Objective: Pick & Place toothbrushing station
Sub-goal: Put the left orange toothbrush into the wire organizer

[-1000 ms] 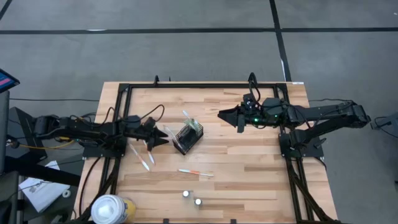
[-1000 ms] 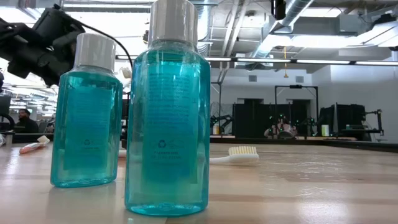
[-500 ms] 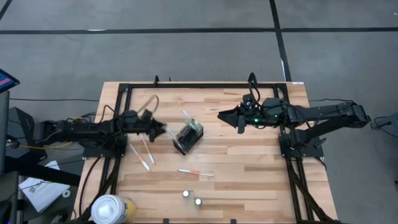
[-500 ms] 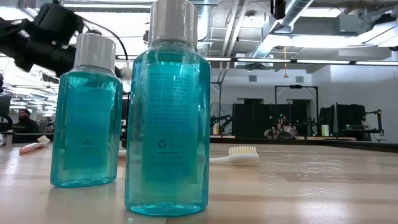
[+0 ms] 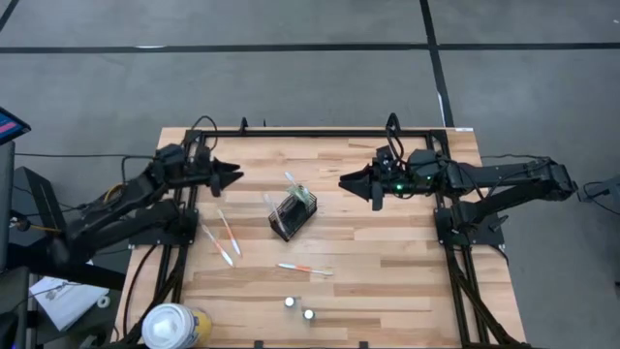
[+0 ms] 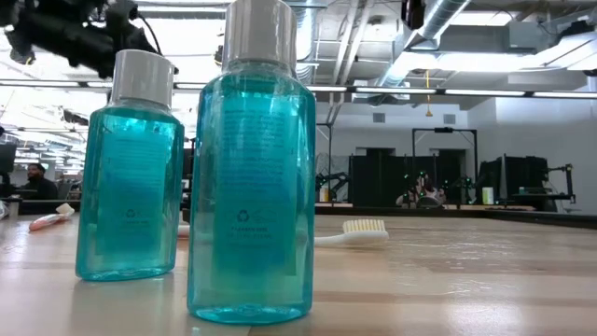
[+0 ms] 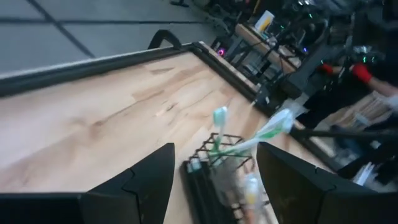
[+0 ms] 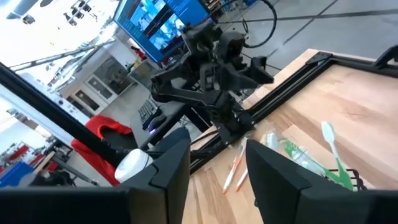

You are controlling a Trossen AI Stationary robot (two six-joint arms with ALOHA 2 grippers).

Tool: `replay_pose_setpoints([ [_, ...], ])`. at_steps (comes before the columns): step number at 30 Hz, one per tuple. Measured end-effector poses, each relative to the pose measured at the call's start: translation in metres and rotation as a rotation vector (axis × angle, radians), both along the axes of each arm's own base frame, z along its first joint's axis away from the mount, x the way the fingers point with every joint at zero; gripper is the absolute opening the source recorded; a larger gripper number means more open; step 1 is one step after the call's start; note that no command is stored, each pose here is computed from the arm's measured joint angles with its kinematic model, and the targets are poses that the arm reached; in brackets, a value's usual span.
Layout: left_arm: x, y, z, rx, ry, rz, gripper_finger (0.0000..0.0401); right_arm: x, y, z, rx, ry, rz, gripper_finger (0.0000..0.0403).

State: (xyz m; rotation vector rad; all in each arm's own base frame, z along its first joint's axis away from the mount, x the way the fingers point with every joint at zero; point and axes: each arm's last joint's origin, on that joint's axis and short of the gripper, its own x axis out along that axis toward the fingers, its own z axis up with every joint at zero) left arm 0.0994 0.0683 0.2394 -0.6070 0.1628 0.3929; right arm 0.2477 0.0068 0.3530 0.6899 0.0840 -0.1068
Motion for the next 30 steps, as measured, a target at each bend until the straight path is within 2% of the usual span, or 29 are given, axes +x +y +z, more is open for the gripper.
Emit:
replay_pose_setpoints([
  [3, -0.007, -0.005, 0.015, -0.078, 0.050, 0.019, 0.0223, 0.000, -0.003, 0.000, -0.001, 0.003, -0.003, 0.0148],
  [6, -0.017, -0.013, 0.028, -0.160, 0.195, 0.074, 0.0215, 0.000, -0.007, -0.001, -0.018, 0.011, -0.013, 0.0146],
  [10, -0.032, -0.024, 0.050, -0.259, 0.330, 0.128, 0.0188, 0.000, -0.014, -0.001, -0.022, 0.012, 0.002, 0.0143],
  [12, -0.037, -0.029, 0.060, -0.356, 0.341, 0.139, 0.0175, 0.000, -0.018, -0.002, -0.031, 0.019, 0.012, 0.0143],
  [16, -0.040, -0.035, 0.060, -0.581, 0.360, 0.131, 0.0170, -0.001, -0.027, -0.002, -0.041, 0.031, -0.020, 0.0146],
  [19, -0.038, -0.036, 0.051, -0.684, 0.430, 0.160, 0.0185, -0.002, -0.035, -0.002, -0.034, 0.030, -0.051, 0.0145],
  [25, -0.030, -0.037, 0.044, -0.794, 0.544, 0.163, 0.0205, -0.003, -0.047, -0.002, -0.041, 0.031, -0.092, 0.0139],
  [27, -0.025, -0.036, 0.044, -0.791, 0.558, 0.142, 0.0202, -0.004, -0.051, -0.002, -0.053, 0.033, -0.081, 0.0139],
  [30, -0.015, -0.034, 0.046, -0.727, 0.538, 0.096, 0.0191, -0.006, -0.057, -0.003, -0.053, 0.043, -0.053, 0.0141],
])
